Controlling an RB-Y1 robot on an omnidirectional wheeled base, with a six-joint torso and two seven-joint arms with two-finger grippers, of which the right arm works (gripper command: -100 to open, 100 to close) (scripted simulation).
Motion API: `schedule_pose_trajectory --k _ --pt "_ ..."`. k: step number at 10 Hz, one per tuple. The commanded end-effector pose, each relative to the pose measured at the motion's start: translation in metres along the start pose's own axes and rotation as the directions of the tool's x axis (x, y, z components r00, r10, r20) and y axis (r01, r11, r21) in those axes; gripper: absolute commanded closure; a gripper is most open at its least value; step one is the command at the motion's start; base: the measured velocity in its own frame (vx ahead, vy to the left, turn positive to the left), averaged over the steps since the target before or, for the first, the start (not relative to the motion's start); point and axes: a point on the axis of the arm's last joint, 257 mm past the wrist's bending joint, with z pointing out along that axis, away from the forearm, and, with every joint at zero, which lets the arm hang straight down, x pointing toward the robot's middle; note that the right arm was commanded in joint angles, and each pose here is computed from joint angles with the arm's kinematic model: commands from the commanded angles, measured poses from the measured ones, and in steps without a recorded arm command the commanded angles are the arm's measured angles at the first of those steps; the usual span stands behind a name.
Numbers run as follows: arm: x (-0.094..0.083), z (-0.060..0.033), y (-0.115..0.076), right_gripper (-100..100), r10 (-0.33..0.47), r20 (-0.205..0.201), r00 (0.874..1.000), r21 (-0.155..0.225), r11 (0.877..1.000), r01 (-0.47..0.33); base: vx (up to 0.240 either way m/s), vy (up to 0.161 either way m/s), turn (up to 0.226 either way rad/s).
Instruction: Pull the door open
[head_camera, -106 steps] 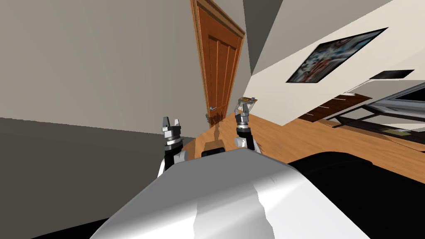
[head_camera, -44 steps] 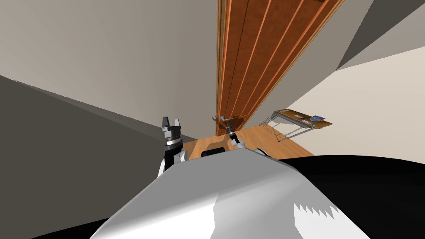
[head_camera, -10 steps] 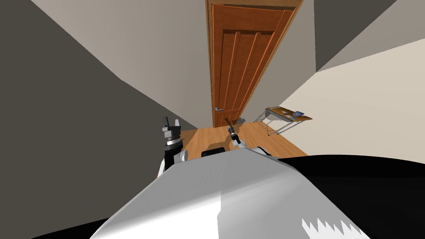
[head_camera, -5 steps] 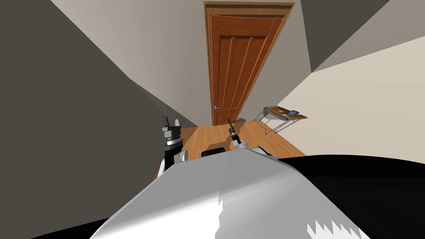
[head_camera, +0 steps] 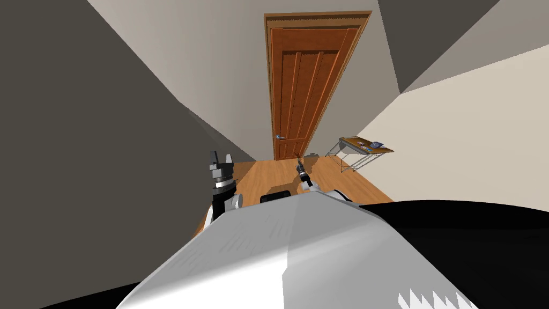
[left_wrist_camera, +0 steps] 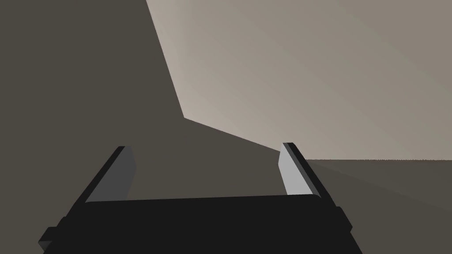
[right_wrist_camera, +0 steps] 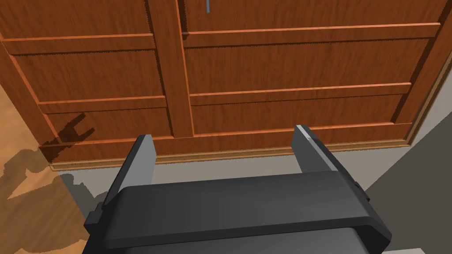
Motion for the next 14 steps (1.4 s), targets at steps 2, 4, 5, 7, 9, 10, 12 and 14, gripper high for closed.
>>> schedule_pose_trajectory --k 2,4,5,7,9,10,12,14 --pt "-0.007 -0.0026 -0.001 -100 0.001 0.014 1.0 0.001 1.0 -0.001 -0.179 -0.073 0.059" --pt "-0.013 -0.0048 -0.001 -100 0.001 0.025 1.0 0.002 1.0 -0.001 -0.168 -0.111 0.068" --pt "-0.016 -0.0059 -0.002 -100 0.002 0.03 1.0 0.003 1.0 -0.002 -0.187 -0.079 0.064" --pt "-0.024 -0.0089 -0.002 -100 0.002 0.044 0.999 0.004 1.0 -0.002 -0.202 -0.065 0.068" --pt "-0.035 -0.0131 -0.003 -100 0.003 0.064 0.998 0.005 1.0 -0.003 -0.208 -0.128 0.121" --pt "-0.035 -0.0131 -0.003 -100 0.003 0.064 0.998 0.005 1.0 -0.003 -0.134 -0.097 0.014" --pt "-0.052 -0.0197 -0.004 -100 0.003 0.094 0.996 0.006 1.0 -0.004 -0.184 -0.15 0.143" --pt "-0.066 -0.0258 -0.004 -100 0.004 0.119 0.993 0.007 1.0 -0.005 -0.14 -0.142 0.118"
